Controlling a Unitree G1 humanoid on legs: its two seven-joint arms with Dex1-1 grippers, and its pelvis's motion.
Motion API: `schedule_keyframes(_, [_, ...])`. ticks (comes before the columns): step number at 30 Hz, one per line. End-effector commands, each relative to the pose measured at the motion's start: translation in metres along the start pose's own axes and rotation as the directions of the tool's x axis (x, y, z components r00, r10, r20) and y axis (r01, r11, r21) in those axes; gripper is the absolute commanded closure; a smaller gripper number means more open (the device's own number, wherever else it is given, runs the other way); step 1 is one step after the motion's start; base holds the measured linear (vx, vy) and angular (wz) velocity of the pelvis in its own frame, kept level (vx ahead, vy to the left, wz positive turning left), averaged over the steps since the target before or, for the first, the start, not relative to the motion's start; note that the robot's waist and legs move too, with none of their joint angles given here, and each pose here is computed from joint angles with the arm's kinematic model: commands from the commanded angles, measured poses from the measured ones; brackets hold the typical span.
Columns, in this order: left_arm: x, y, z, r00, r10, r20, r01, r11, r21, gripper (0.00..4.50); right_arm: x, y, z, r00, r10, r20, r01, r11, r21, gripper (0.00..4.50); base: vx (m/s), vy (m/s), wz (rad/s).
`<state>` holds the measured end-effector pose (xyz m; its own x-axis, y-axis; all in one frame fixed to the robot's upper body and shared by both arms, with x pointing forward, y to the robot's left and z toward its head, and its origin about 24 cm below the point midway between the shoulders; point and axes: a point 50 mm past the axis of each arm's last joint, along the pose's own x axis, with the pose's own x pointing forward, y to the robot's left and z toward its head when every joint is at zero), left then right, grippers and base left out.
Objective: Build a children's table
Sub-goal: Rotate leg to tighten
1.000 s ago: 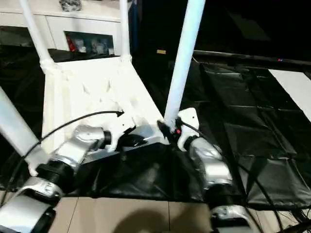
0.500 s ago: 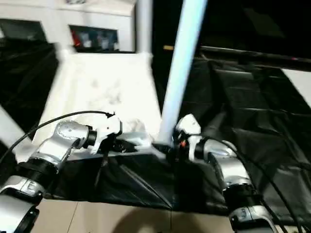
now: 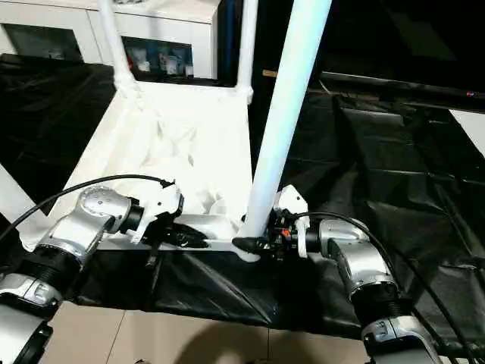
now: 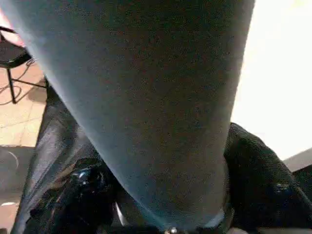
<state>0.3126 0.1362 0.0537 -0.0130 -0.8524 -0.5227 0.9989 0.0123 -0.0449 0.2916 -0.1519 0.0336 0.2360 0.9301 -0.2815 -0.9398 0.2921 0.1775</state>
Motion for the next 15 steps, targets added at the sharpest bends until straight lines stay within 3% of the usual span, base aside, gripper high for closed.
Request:
schedule_keyframes(1, [0.007, 0.003, 0.002, 0.999, 0.044, 0.002, -0.044, 0.999, 0.004, 4.5, 0.003, 0.001, -0.003, 0.999, -0.036, 0.023, 0.036, 0.999, 0.025, 1.81, 0.0, 0.0, 0.0])
schedule_keyframes(5, [0.017, 0.012, 0.003, 0.985, 0.174, -0.011, -0.174, 0.984, -0.025, 4.5, 0.012, -0.007, -0.007, 0.973, -0.224, 0.054, 0.222, 0.974, 0.045, 1.81, 0.0, 0.0, 0.0])
schedule_keyframes(9, [0.045, 0.015, 0.015, 0.959, 0.282, 0.025, -0.28, 0.957, -0.074, 4.5, 0.027, -0.015, -0.017, 0.867, -0.493, 0.074, 0.484, 0.868, 0.111, 1.82, 0.0, 0.0, 0.0])
schedule_keyframes(15, [0.085, 0.007, 0.027, 0.949, 0.314, 0.035, -0.309, 0.945, -0.107, 4.5, 0.058, -0.011, -0.018, 0.766, -0.638, 0.078, 0.613, 0.762, 0.207, 1.82, 0.0, 0.0, 0.0])
